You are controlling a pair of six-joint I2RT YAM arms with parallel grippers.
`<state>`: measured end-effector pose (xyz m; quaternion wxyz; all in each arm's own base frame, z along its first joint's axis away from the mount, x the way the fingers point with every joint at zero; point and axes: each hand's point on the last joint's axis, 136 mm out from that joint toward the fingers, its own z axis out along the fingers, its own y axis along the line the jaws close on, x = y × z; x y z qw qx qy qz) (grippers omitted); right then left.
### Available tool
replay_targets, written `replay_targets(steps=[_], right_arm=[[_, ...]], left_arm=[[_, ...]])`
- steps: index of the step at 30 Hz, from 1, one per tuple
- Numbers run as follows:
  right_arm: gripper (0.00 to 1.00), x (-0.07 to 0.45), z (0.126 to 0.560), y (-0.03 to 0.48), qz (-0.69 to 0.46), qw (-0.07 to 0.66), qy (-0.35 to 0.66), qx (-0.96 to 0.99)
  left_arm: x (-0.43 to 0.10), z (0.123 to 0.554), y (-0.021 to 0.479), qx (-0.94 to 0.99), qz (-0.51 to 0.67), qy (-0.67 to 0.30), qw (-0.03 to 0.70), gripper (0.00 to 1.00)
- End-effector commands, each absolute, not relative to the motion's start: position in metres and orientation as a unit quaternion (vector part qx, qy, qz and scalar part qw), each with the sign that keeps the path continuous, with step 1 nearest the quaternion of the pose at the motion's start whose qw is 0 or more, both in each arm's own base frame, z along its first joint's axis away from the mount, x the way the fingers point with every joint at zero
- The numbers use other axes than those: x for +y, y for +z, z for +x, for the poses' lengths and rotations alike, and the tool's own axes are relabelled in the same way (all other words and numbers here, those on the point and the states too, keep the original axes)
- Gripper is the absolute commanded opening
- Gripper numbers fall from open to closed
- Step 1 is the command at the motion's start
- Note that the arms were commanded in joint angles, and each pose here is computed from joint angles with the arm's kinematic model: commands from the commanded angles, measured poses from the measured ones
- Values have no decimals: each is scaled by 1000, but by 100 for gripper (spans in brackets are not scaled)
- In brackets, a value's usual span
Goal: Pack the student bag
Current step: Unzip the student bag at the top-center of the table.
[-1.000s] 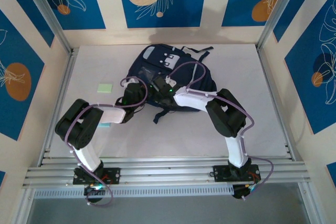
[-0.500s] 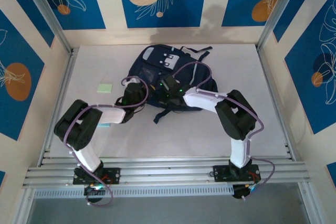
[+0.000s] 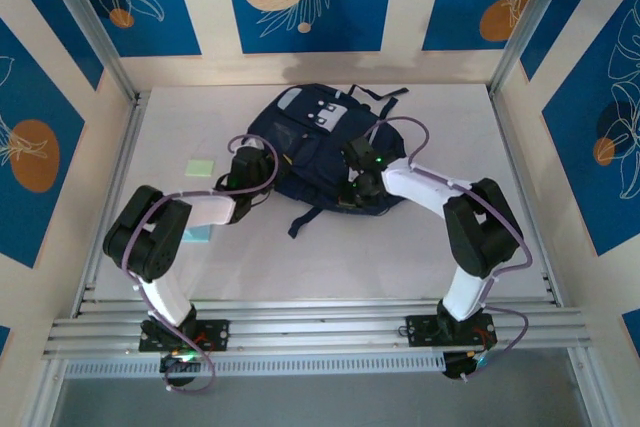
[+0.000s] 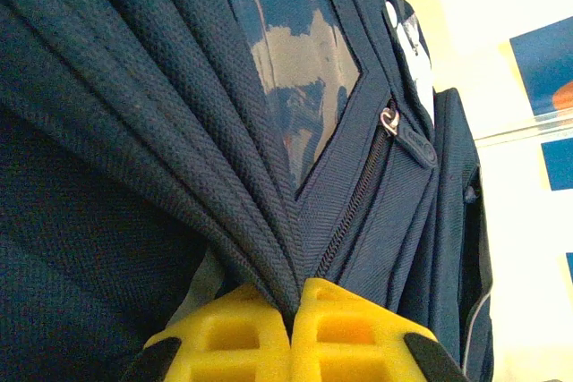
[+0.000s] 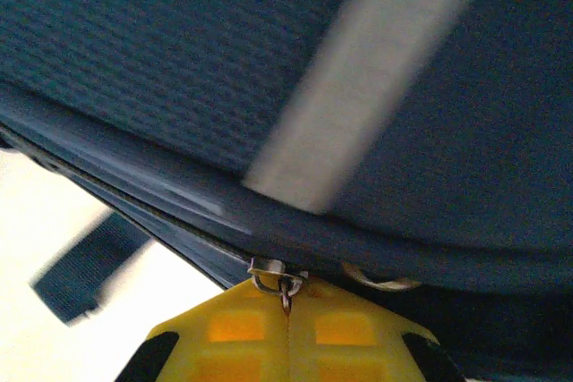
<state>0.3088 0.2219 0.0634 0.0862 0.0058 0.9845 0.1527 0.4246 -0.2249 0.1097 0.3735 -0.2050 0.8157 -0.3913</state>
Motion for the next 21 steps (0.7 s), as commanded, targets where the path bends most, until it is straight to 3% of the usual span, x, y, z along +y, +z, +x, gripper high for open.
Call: replay_targets(steps=[1, 6, 11, 16, 18, 21], right_arm=[[0, 167, 269, 74, -31, 0, 71, 997], [0, 163, 277, 86, -32, -16, 97, 995], [0, 233, 274, 96, -39, -58, 273, 959], [0, 279, 295, 109, -29, -33, 358, 933], [0, 294, 308, 118, -27, -17, 380, 925], [0, 311, 324, 127, -24, -3, 402, 916]], left_arm=[[-193, 461, 132, 800, -207, -352, 440, 0], [-197, 485, 135, 808, -178, -345, 443, 0], [-211, 516, 137, 823, -146, -347, 424, 0], [-224, 504, 145, 839, -131, -373, 373, 64], [-227, 486, 150, 844, -127, -384, 353, 73], [-229, 454, 148, 840, -141, -402, 336, 73]])
